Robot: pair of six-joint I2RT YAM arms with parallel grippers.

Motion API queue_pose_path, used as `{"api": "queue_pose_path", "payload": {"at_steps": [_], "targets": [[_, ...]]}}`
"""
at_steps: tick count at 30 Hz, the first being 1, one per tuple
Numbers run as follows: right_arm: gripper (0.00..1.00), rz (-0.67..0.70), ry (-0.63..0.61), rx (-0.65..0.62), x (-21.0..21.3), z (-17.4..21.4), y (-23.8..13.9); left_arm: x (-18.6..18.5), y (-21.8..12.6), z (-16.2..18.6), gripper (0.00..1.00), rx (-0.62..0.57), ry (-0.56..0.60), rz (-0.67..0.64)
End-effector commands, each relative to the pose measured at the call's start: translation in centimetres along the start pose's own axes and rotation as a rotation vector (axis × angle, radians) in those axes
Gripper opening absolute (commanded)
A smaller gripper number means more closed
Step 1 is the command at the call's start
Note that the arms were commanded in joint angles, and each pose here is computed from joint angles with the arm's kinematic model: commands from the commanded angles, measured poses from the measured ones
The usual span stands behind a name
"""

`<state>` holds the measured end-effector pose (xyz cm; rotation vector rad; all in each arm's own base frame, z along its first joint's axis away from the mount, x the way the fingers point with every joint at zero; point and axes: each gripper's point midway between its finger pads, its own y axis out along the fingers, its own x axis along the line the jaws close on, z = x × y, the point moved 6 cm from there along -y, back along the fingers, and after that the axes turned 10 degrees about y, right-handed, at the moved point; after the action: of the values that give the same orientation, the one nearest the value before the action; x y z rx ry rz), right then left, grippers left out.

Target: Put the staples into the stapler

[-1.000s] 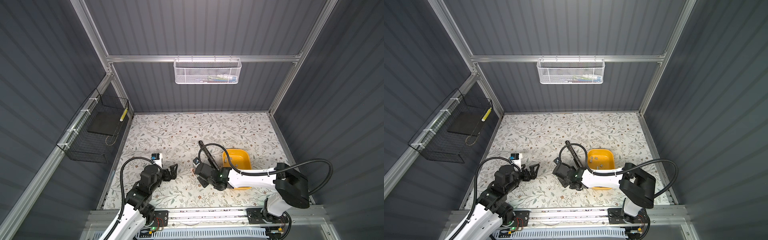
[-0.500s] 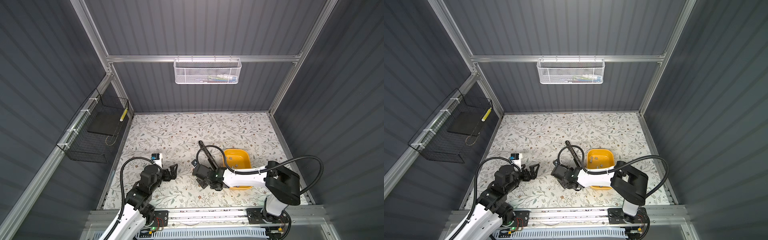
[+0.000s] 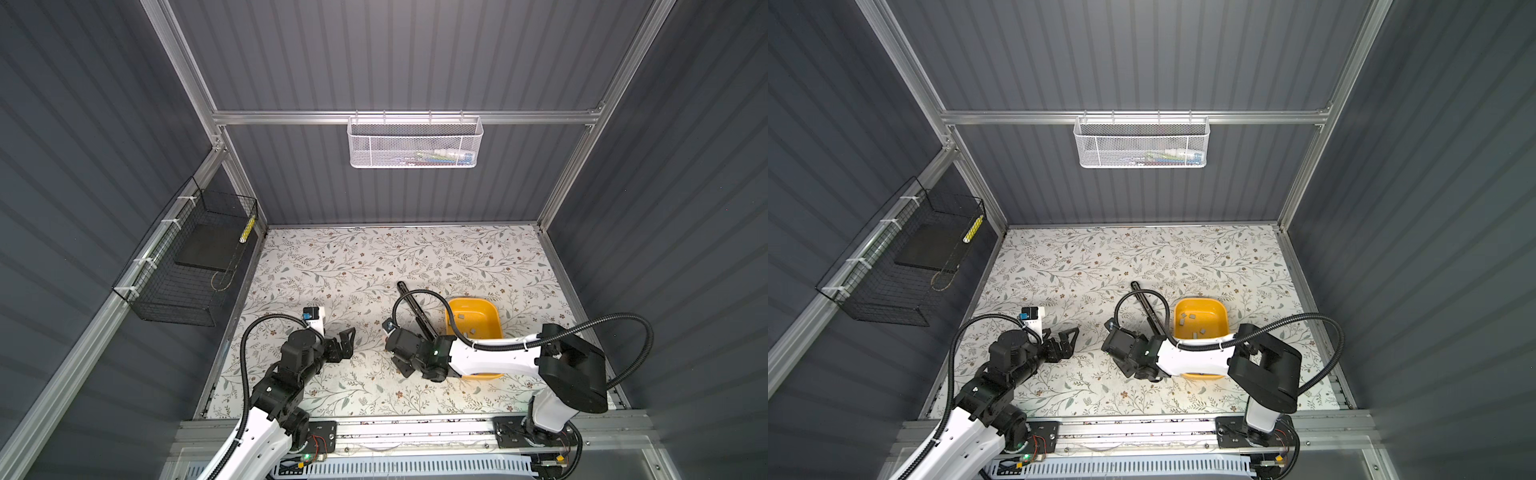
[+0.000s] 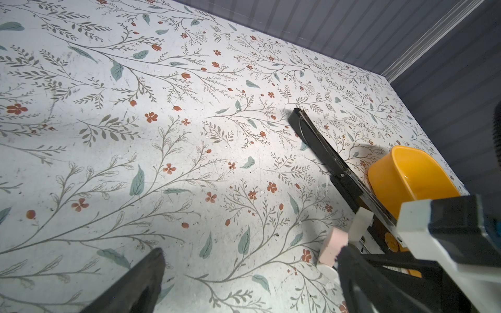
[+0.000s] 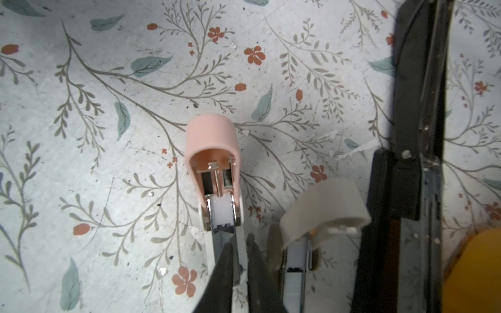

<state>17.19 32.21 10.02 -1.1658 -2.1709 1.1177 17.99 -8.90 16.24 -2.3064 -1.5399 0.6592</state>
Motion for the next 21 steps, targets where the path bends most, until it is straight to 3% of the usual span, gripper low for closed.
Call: {"api": "queue_pose_path", "payload": {"at_steps": [1, 11, 21], "targets": [[0.15, 0.007, -0.018, 0.028, 0.15, 0.59, 0.56, -0.08, -0.15, -0.44, 1.0, -0.018, 0.019, 0.002], [0.14, 0.034, -0.026, 0.061, 0.1, 1.11, 1.44, -0.09, -0.15, -0.43, 1.0, -0.017, 0.019, 0.002], [0.04, 0.048, -0.014, 0.026, -0.08, 0.48, 0.55, -0.06, -0.14, -0.43, 1.0, -0.017, 0.019, 0.0]]}}
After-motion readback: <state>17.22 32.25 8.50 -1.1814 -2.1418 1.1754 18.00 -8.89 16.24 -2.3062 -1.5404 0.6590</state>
